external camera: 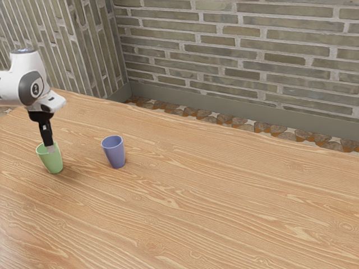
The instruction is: Place the left cup onto the right cup
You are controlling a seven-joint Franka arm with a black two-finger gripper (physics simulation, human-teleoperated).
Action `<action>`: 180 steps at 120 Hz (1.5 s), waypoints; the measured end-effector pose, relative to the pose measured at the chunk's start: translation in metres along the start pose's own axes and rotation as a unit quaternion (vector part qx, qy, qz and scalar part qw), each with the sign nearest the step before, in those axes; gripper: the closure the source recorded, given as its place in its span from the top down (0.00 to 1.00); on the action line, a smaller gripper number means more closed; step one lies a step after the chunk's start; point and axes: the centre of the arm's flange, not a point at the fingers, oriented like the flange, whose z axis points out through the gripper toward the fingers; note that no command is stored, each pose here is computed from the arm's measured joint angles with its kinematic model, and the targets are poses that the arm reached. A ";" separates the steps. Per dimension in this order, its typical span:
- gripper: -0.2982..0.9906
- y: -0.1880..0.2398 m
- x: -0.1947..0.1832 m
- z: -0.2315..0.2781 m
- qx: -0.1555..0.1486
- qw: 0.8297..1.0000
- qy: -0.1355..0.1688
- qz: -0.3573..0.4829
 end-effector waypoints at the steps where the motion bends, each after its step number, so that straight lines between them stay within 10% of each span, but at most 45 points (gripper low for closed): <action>1: 0.77 0.000 0.000 0.000 0.000 1.000 0.000 0.000; 145: 0.77 -0.023 -0.011 0.050 -0.011 0.998 -0.019 0.058; 180: 0.58 -0.028 -0.013 0.058 -0.006 0.998 -0.019 0.063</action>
